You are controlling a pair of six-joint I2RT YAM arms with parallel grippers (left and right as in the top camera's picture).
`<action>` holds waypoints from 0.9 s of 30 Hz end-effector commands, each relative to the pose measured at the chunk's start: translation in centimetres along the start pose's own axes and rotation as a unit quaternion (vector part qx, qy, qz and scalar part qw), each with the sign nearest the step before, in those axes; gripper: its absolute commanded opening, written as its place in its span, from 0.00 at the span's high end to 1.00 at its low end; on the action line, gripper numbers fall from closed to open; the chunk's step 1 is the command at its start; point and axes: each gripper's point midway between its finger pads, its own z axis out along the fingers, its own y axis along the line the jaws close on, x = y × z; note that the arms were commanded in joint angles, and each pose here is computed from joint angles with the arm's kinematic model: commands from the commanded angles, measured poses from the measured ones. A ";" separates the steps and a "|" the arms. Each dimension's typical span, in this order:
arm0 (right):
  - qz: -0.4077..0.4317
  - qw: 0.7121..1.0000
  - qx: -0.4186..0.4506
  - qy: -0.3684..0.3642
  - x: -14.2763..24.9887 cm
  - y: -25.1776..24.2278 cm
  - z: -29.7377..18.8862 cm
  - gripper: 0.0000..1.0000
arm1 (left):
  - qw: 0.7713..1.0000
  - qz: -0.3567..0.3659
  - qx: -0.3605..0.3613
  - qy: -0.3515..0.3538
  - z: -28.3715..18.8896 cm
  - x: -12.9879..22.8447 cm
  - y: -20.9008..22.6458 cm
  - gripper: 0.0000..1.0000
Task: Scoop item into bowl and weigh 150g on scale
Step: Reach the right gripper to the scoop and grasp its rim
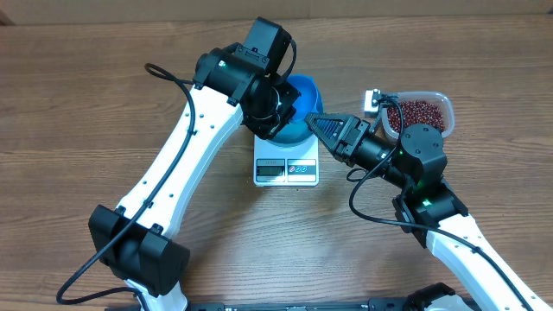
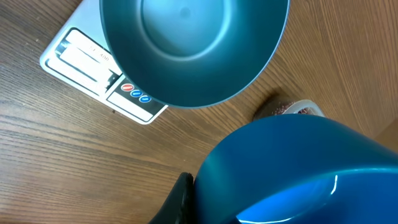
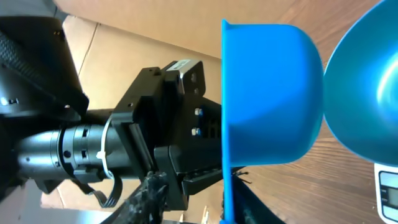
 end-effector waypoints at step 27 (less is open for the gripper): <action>-0.007 0.999 0.011 -0.034 -1.4 0.1 0.0 0.96 | 1.000 -0.003 0.007 0.001 -1.3 0.4 0.0 0.96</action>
